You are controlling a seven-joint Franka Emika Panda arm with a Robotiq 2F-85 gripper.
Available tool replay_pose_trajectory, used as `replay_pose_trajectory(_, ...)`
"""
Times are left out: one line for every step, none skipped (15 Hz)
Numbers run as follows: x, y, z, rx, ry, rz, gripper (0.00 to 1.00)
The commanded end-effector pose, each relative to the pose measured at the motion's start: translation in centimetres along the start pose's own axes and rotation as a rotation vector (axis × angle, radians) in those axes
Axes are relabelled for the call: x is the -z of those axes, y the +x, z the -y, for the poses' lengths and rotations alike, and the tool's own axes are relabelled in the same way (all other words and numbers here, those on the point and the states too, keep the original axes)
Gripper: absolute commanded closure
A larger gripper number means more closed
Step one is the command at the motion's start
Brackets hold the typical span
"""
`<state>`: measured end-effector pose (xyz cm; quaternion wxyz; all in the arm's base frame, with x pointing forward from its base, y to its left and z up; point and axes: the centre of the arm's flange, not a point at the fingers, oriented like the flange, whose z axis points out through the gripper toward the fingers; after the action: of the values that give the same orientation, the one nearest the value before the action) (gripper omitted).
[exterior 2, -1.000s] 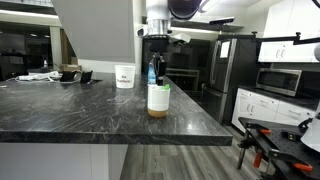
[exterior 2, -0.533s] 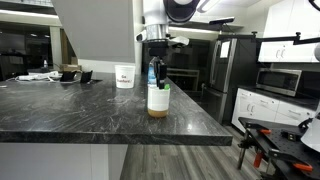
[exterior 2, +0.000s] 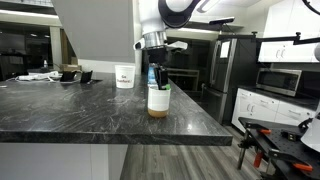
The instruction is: Pick the marker from the cup and put it on the table
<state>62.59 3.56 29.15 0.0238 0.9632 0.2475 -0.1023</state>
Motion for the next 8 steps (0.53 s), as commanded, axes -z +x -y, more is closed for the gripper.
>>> replay_pose_trajectory(-0.3, 0.7, 0.0, 0.025, -0.008, 0.060, 0.53)
replay_pose_trajectory(-0.5, 0.7, 0.0, 0.028, -0.012, 0.068, 0.65)
replay_pose_trajectory(-0.6, 0.8, 0.1, 0.036, -0.021, 0.073, 0.78)
replay_pose_trajectory(-0.7, 0.8, 0.3, 0.044, -0.030, 0.073, 0.81)
replay_pose_trajectory(-0.8, 0.9, 0.5, 0.053, -0.037, 0.074, 0.89)
replay_pose_trajectory(-0.8, 0.9, 0.7, 0.061, -0.042, 0.073, 0.96)
replay_pose_trajectory(-0.7, 0.9, 1.0, 0.065, -0.048, 0.071, 1.00)
replay_pose_trajectory(-0.5, 0.8, 1.2, 0.069, -0.052, 0.068, 0.95)
